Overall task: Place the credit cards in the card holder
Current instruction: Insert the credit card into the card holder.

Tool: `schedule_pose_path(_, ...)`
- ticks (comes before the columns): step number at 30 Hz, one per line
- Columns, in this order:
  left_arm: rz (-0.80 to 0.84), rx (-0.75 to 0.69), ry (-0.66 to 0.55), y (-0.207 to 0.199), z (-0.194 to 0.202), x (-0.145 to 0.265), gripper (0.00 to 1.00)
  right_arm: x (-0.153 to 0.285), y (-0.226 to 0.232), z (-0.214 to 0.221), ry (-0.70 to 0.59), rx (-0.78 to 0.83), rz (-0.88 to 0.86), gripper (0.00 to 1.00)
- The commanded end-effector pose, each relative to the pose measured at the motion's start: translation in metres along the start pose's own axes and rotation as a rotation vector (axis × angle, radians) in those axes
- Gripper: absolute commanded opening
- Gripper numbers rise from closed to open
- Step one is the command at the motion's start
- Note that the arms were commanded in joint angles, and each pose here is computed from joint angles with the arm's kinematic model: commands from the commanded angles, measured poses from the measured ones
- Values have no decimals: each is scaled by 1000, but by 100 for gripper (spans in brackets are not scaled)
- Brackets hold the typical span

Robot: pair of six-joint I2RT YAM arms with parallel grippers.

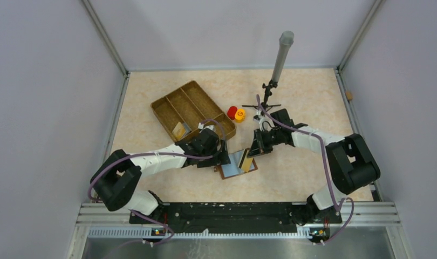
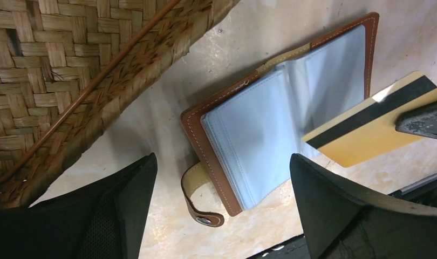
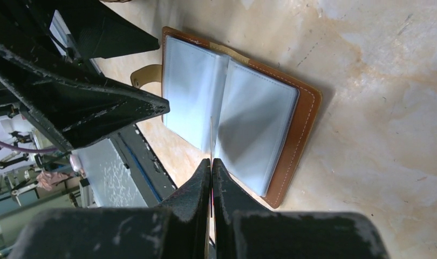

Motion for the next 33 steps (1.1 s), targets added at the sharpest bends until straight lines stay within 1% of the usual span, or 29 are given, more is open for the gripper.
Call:
schedule_pose_path(1, -10, 9, -16, 8, -1, 0, 95, 6, 18, -17, -68, 88, -50, 0)
schedule_pose_path(2, 23, 17, 12, 4, 3, 0, 93, 5, 19, -17, -67, 90, -55, 0)
schedule_pose_path(4, 39, 27, 36, 3, 6, -3, 90, 3, 19, -15, -65, 89, -67, 0)
schedule_pose_path(7, 5, 34, 47, 8, 9, -6, 80, 1, 17, -13, -57, 84, -65, 0)
schedule_pose_path(12, -20, 37, 57, 14, 12, -9, 70, -3, 12, -9, -42, 75, -62, 0)
schedule_pose_path(17, -39, 39, 60, 17, 13, -12, 65, -7, 8, -4, -24, 64, -52, 0)
schedule_pose_path(28, -63, 44, 68, 22, 16, -16, 57, -16, 0, 4, 14, 49, -35, 0)
schedule_pose_path(33, -59, 49, 71, 24, 18, -17, 51, -23, 1, 8, 35, 49, -46, 0)
Point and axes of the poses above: each gripper's point midway between its finger pads, its own x axis back along the fingers, its own y axis along the line the jaws close on, z = x × y, the point moved 6 cm from there along x, back along the fingers, and after that the axes turned 7 degrees about x, right-handed, at the moved point
